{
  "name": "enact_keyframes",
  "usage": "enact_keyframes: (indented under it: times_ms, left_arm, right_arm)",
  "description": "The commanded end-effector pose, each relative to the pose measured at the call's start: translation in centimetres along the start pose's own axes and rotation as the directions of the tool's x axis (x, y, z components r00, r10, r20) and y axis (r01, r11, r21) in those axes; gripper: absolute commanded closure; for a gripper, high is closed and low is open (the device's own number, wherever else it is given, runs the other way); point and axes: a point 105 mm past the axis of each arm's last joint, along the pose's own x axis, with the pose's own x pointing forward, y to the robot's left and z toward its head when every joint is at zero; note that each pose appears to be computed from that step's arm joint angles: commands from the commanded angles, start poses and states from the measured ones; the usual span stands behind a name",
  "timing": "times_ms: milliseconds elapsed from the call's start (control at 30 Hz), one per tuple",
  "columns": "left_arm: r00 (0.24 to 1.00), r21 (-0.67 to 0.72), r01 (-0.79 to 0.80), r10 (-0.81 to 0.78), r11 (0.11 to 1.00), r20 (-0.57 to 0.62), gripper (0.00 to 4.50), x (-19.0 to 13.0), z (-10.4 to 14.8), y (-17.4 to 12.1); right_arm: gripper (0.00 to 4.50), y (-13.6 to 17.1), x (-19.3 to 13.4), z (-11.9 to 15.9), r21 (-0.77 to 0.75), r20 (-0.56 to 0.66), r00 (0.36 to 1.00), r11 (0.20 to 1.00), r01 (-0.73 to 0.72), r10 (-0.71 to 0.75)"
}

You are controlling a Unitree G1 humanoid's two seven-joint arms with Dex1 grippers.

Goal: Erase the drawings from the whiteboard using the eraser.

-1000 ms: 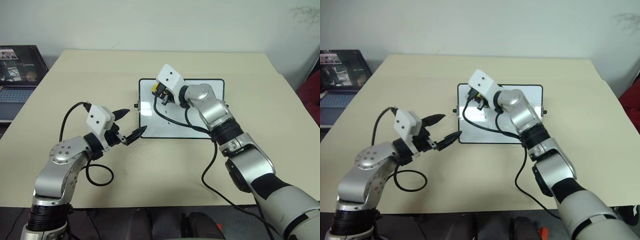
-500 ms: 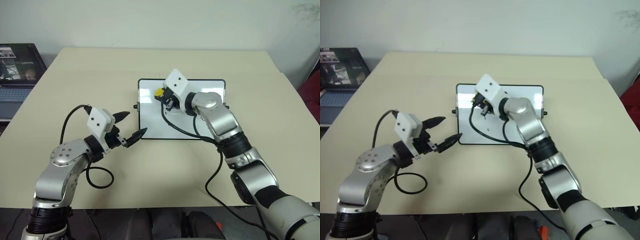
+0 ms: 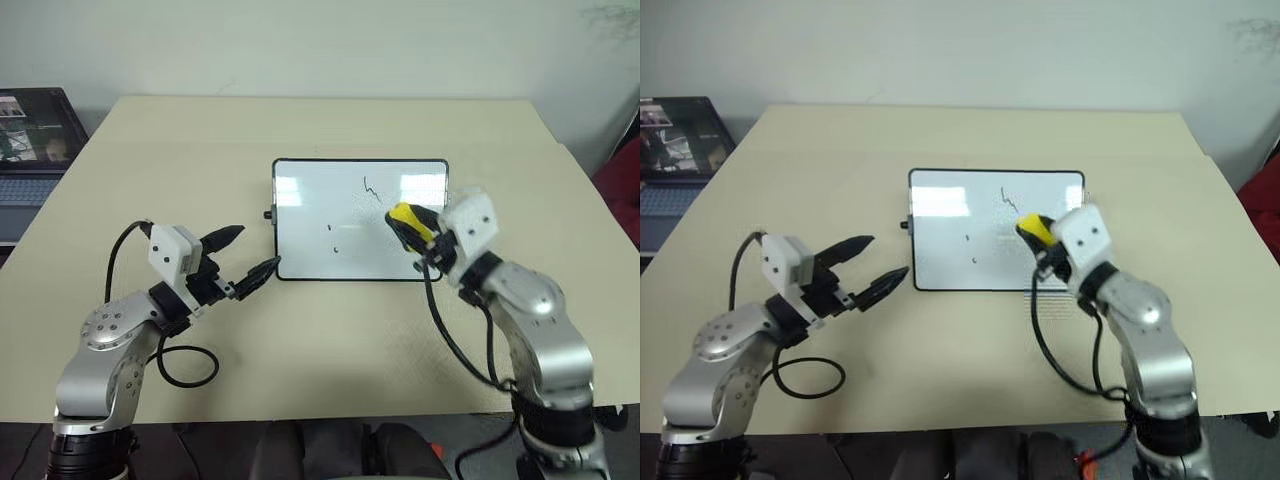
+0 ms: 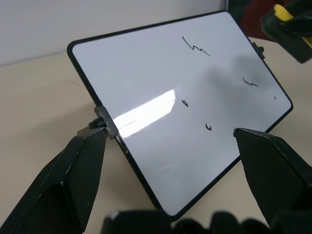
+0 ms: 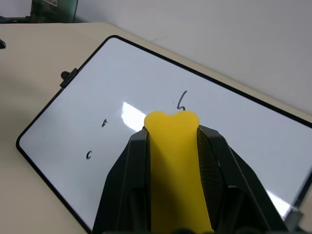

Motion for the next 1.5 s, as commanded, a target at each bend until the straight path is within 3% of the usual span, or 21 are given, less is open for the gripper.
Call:
enact_keyframes:
  times_ms: [33, 200, 600, 800, 1100, 1267, 1500]
  left_arm:
    - [0.999, 0.037, -0.024, 0.023, 0.999, 0.032, 0.0, -0.7, 0.8, 0.6]
    - [0.994, 0.051, -0.105, 0.104, 0.993, 0.023, 0.0, -1.1, 0.1, 2.0]
    - [0.999, 0.102, -0.005, 0.009, 0.995, -0.047, 0.0, -1.5, -0.6, 0.8]
    - [0.995, 0.1, 0.076, -0.069, 0.992, -0.07, 0.0, -1.1, -0.6, -0.2]
    - [0.993, 0.104, 0.096, -0.088, 0.99, -0.078, 0.0, -0.7, -0.5, -0.2]
    - [0.99, 0.105, 0.122, -0.115, 0.987, -0.078, 0.0, -0.3, -0.4, -0.5]
    - [0.989, 0.101, 0.134, -0.127, 0.986, -0.077, 0.0, 0.1, -0.5, -0.6]
  right_arm:
    - [3.51, 0.4, -1.2, 1.1, -0.018, 0.053, 0.998, 0.999, 0.027, -0.026]
    - [3.51, 0.3, -0.3, 1.5, -0.032, 0.065, 0.997, 0.999, 0.042, -0.04]
    - [3.51, 2.9, 6.5, 2.8, -0.185, 0.042, 0.987, 0.972, -0.143, 0.153]
    - [3.51, 3.8, 10.1, 3.8, -0.284, 0.052, 0.984, 0.948, -0.146, 0.168]
    - [3.51, 4.3, 12.8, 3.6, -0.381, 0.019, 0.981, 0.908, -0.172, 0.194]
    - [3.51, 4.1, 13.5, 1.7, -0.397, -0.048, 0.975, 0.892, -0.217, 0.216]
    - [3.51, 5.2, 12.9, -3.8, -0.299, -0.209, 0.941, 0.898, -0.322, 0.268]
